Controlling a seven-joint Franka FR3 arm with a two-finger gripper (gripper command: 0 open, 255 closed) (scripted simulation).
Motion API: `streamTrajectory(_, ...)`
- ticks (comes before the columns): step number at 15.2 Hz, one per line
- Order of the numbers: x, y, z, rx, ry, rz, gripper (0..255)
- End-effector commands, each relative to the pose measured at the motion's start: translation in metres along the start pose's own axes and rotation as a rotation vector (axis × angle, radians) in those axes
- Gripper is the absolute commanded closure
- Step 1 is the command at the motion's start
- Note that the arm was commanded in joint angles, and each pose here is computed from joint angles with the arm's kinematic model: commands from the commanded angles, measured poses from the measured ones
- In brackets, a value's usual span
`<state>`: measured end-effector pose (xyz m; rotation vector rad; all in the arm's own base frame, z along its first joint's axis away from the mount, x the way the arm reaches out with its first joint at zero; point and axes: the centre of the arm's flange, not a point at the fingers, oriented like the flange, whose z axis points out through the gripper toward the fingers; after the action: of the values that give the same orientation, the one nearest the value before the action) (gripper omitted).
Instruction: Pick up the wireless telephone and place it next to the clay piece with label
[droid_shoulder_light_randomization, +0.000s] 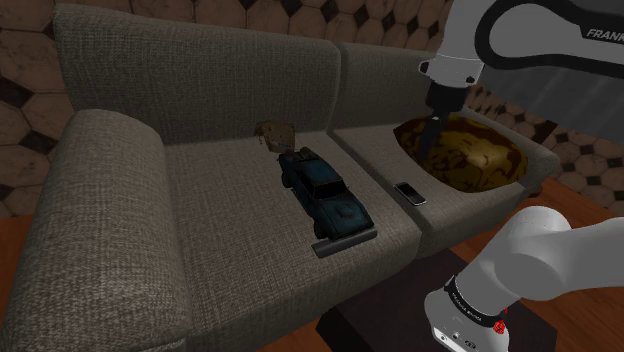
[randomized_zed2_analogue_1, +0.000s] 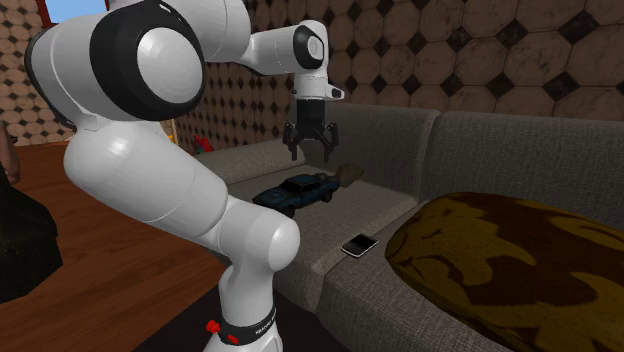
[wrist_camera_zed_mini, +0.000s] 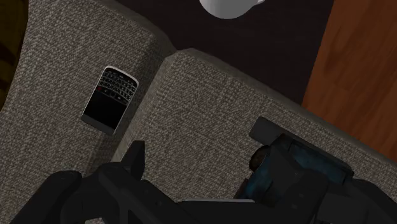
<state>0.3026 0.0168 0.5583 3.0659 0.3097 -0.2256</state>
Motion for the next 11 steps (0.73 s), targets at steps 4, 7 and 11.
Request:
streamTrajectory(4, 0.001, 0.028, 0.030, 0.019, 0.022, 0.047, 0)
streamTrajectory(7, 0.002, 0.056, 0.061, 0.037, 0.043, 0.093, 0)
streamTrajectory(11, 0.002, 0.092, 0.102, 0.062, 0.072, 0.156, 0)
